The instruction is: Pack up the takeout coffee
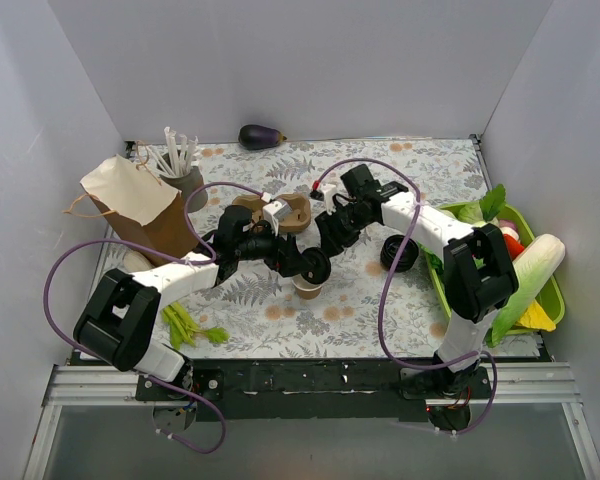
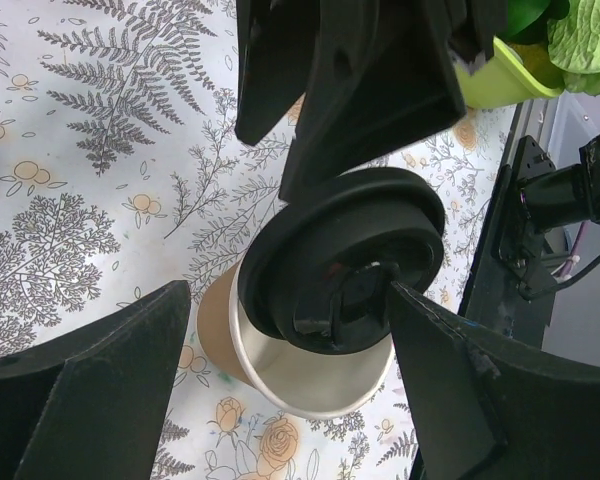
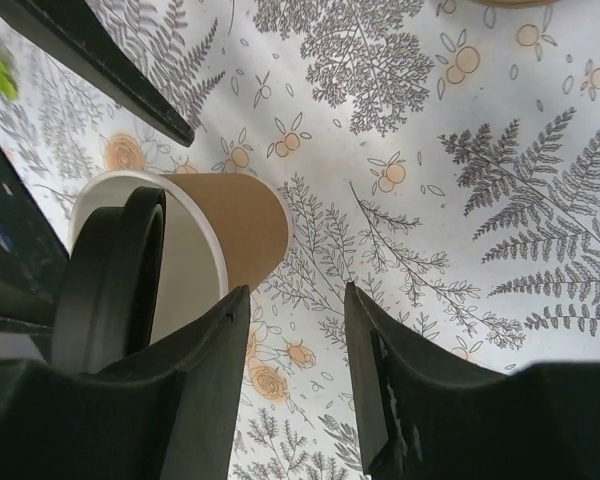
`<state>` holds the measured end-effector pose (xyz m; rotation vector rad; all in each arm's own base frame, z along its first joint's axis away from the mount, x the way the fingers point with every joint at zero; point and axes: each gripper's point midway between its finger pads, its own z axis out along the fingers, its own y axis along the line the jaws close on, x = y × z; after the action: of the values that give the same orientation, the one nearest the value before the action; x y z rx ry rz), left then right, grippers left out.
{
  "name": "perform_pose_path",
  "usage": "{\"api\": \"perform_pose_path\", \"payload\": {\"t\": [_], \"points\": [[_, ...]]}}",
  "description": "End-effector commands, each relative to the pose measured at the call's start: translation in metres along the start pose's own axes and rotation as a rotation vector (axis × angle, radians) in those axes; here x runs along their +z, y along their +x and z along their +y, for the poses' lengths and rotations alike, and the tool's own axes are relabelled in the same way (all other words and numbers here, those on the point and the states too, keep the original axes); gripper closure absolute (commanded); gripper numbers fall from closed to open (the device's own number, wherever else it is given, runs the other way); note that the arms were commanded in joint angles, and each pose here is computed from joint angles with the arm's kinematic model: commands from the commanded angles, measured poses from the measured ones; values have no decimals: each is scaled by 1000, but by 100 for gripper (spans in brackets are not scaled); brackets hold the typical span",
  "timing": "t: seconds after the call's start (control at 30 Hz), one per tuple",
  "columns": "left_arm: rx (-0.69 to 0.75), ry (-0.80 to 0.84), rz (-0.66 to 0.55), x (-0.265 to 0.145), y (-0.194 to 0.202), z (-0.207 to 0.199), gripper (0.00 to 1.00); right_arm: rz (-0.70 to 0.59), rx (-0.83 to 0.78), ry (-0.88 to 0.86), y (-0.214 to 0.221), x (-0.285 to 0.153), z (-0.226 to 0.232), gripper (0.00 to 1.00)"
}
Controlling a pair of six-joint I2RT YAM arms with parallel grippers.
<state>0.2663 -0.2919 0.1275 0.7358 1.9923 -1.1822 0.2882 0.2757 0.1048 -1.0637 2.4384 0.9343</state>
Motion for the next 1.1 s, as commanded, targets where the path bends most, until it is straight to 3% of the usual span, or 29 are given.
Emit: {"api": "perform_pose_path", "payload": {"t": [0.0,0.4,1.07], "points": [[29,26,-32,2,-15,-7,21,-4,-114,122,-13,-16,1,48],[21,30,-41,0,-12,-8,21,56,-149,180,0,-7,-5,41],[13,16,-24,-10,3,-12,21,109,-148,160,12,17,-1,38]]}}
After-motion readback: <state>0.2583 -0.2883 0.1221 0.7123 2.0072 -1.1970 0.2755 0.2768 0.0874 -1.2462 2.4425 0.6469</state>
